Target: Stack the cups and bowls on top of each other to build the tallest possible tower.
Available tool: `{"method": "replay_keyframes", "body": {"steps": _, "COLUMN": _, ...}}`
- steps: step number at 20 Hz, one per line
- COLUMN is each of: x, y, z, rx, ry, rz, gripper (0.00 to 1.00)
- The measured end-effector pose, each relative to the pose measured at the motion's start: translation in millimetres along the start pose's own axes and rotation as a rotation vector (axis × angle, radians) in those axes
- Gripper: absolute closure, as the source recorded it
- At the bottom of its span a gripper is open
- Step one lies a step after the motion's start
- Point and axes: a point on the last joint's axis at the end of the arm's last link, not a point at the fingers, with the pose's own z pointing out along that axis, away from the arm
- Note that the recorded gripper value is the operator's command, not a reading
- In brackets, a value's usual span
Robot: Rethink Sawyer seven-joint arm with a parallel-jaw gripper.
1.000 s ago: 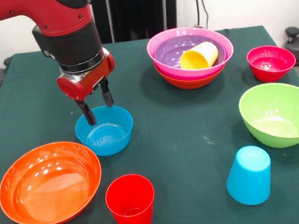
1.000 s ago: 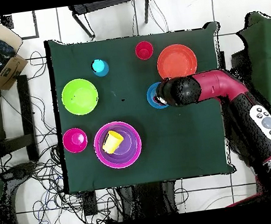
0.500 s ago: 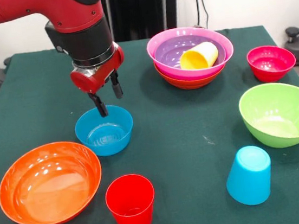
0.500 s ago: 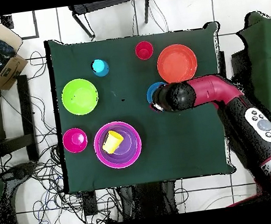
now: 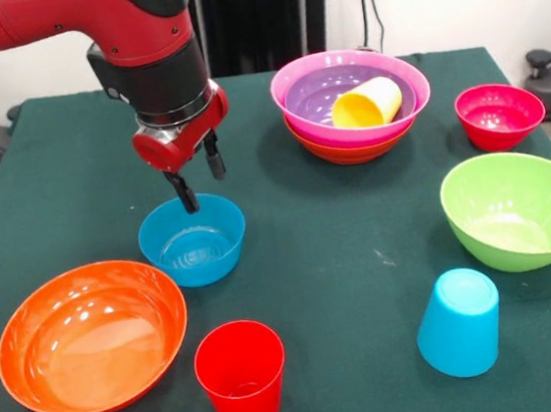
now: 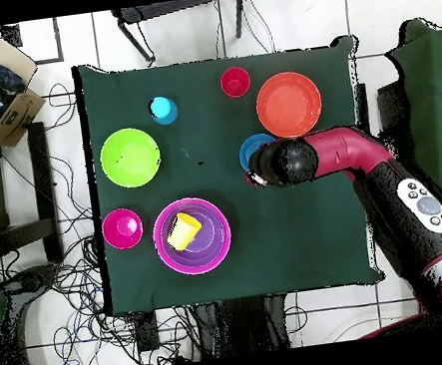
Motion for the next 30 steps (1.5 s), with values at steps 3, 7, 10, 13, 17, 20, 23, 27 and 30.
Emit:
{"method": "replay_keyframes", "body": {"steps": 3, "x": 4.4, "y": 2.1, "z": 7.7, "rx": -0.001, "ry": 0.003, "rz": -0.001, "gripper": 0.00}}
{"method": "replay_keyframes", "body": {"steps": 7, "x": 7.7, "y": 6.0, "z": 18.7, "rx": -0.001, "ry": 0.004, "rz": -0.005, "gripper": 0.00}}
{"method": "replay_keyframes", "body": {"steps": 10, "x": 9.1, "y": 9.6, "z": 28.0, "rx": -0.002, "ry": 0.000, "rz": -0.008, "gripper": 0.00}}
{"method": "replay_keyframes", "body": {"steps": 13, "x": 11.4, "y": 13.9, "z": 37.8, "rx": -0.004, "ry": 0.001, "rz": -0.014, "gripper": 0.00}}
{"method": "replay_keyframes", "body": {"steps": 17, "x": 14.7, "y": 18.2, "z": 47.7, "rx": -0.005, "ry": 0.002, "rz": -0.017, "gripper": 0.00}}
{"method": "replay_keyframes", "body": {"steps": 20, "x": 15.3, "y": 23.8, "z": 60.2, "rx": -0.003, "ry": -0.007, "rz": -0.021, "gripper": 0.00}}
{"method": "replay_keyframes", "body": {"steps": 23, "x": 14.4, "y": 27.7, "z": 67.3, "rx": -0.004, "ry": -0.013, "rz": -0.023, "gripper": 0.00}}
{"method": "replay_keyframes", "body": {"steps": 27, "x": 12.4, "y": 27.9, "z": 71.3, "rx": 0.003, "ry": -0.025, "rz": -0.022, "gripper": 0.00}}
{"method": "replay_keyframes", "body": {"steps": 30, "x": 9.7, "y": 24.7, "z": 71.8, "rx": 0.020, "ry": -0.036, "rz": -0.022, "gripper": 1.00}}
